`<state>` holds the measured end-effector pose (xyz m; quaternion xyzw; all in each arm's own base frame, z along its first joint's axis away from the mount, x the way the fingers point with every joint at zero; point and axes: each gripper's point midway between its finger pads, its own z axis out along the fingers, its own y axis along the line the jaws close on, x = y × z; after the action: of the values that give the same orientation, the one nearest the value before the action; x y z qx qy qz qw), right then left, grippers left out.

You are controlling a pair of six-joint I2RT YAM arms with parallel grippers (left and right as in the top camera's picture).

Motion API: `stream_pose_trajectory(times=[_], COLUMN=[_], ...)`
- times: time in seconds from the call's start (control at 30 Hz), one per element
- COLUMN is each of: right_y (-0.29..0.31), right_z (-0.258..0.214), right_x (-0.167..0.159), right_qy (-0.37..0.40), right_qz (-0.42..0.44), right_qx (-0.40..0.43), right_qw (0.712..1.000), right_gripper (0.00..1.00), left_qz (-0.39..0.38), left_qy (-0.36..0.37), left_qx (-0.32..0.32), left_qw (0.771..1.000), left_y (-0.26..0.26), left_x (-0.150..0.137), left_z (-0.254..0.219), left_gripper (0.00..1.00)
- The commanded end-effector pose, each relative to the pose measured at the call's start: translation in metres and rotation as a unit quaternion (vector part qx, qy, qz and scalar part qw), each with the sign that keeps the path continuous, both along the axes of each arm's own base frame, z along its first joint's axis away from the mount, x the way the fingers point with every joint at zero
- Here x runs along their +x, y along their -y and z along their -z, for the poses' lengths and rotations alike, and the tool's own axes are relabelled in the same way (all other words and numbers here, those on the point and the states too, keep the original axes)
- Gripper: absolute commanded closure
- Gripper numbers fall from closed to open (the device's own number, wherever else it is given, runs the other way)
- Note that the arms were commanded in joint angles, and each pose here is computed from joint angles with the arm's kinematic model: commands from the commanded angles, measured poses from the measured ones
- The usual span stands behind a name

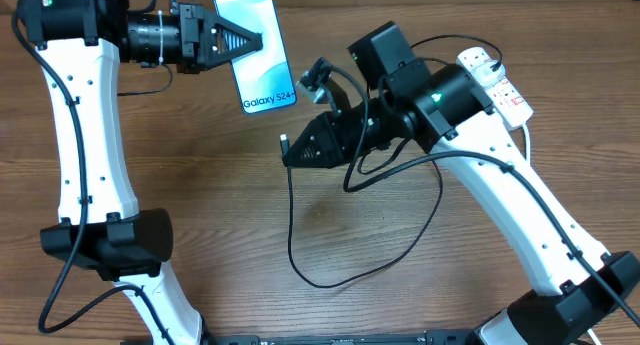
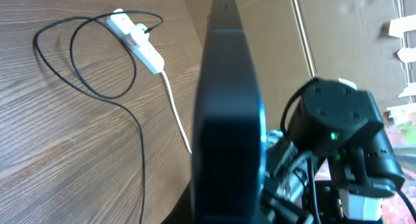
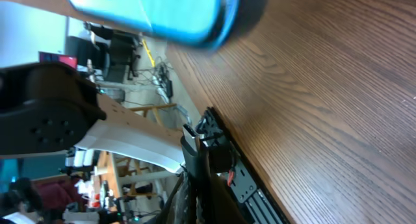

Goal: Plug charger to phone and switch on socket

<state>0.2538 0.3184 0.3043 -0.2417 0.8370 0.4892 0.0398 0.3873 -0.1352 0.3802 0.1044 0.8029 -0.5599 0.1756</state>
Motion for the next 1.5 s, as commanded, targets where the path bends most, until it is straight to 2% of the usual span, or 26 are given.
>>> stream_pose_trajectory(times=[0.0,0.43,1.47], right_y=[0.005,0.0,-0.005], right_z=[-0.013,-0.027,-0.033], right_x=[0.003,0.004,0.007], right_qy=[-0.004,0.006,0.018], right_qz=[-0.004,-0.021,-0.024], right_qx=[0.032,0.073,0.087], right_qw=[0.999,0.997,0.996], right_gripper=[0.96,0.96,0.96], left_qz=[0.011,0.011,0.016], left_qy=[0.013,0.011,0.0], left_qx=[-0.012,-0.013,-0.043], left_qw=[1.0,1.0,0.999], left_y=[0.005,0.005,0.008], left_x=[-0.003,-0.003,-0.006], left_z=[-0.006,-0.006,-0.015], left_gripper=[0.96,0.96,0.96])
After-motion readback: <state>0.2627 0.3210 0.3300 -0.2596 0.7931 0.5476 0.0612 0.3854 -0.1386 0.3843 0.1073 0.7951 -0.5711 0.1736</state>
